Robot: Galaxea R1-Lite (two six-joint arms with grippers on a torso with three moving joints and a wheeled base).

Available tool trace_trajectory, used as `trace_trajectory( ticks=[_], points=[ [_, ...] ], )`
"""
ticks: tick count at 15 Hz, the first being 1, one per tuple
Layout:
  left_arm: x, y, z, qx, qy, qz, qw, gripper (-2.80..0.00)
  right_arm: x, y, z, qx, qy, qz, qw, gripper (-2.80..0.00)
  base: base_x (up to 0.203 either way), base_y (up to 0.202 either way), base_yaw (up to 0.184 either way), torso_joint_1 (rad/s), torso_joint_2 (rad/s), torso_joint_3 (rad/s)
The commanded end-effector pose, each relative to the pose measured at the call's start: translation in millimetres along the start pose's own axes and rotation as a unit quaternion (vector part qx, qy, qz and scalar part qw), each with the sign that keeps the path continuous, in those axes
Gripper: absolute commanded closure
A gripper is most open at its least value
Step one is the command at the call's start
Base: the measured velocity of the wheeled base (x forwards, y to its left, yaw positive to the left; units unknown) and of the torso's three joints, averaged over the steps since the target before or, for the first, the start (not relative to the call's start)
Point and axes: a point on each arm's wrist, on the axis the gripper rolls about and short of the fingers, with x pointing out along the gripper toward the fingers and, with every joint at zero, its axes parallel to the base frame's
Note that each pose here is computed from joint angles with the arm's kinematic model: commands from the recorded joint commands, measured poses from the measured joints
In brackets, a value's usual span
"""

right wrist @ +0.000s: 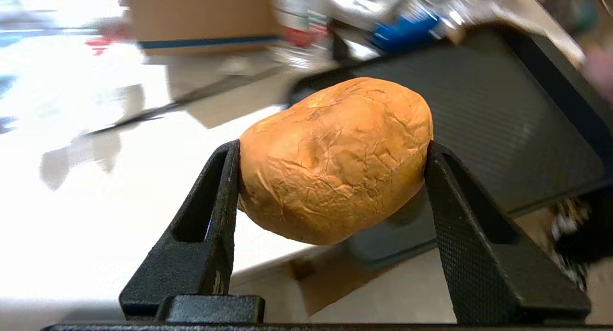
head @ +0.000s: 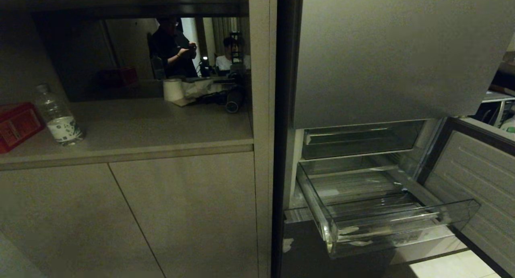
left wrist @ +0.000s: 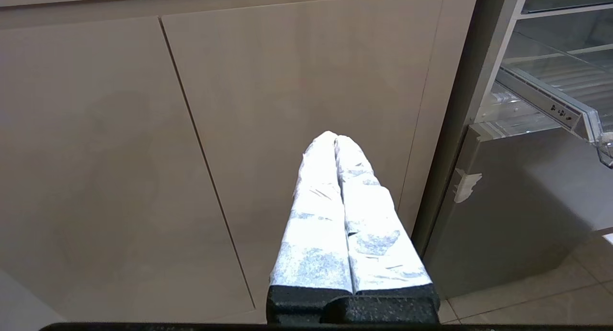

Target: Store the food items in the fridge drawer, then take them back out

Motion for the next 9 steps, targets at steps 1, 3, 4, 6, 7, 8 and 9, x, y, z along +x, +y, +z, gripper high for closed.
trace_trajectory(
  ticks=[1, 3, 4, 6, 7, 8, 9],
  points=[
    [0, 0.0, 0, 0.000, 0.000, 0.000, 1.0000, 0.00, 79, -28, -43, 0.022, 0.066, -0.021, 0.997, 0.00, 0.000, 0.000, 0.000, 0.000, 0.00, 0.000],
    [0, 0.0, 0, 0.000, 0.001, 0.000, 1.0000, 0.00, 113, -43, -56, 0.026, 0.065, -0.034, 0.997, 0.00, 0.000, 0.000, 0.000, 0.000, 0.00, 0.000],
    [0, 0.0, 0, 0.000, 0.001, 0.000, 1.0000, 0.00, 128, -49, -64, 0.028, 0.066, -0.038, 0.997, 0.00, 0.000, 0.000, 0.000, 0.000, 0.00, 0.000],
    [0, 0.0, 0, 0.000, 0.001, 0.000, 1.0000, 0.00, 154, -60, -75, 0.030, 0.061, -0.047, 0.997, 0.00, 0.000, 0.000, 0.000, 0.000, 0.00, 0.000],
    [0, 0.0, 0, 0.000, 0.001, 0.000, 1.0000, 0.00, 166, -65, -79, 0.029, 0.056, -0.055, 0.996, 0.00, 0.000, 0.000, 0.000, 0.000, 0.00, 0.000],
    [0, 0.0, 0, 0.000, 0.001, 0.000, 1.0000, 0.00, 176, -71, -83, 0.029, 0.053, -0.065, 0.996, 0.00, 0.000, 0.000, 0.000, 0.000, 0.00, 0.000],
    [0, 0.0, 0, 0.000, 0.001, 0.000, 1.0000, 0.00, 184, -74, -87, 0.030, 0.052, -0.073, 0.995, 0.00, 0.000, 0.000, 0.000, 0.000, 0.00, 0.000]
  ],
)
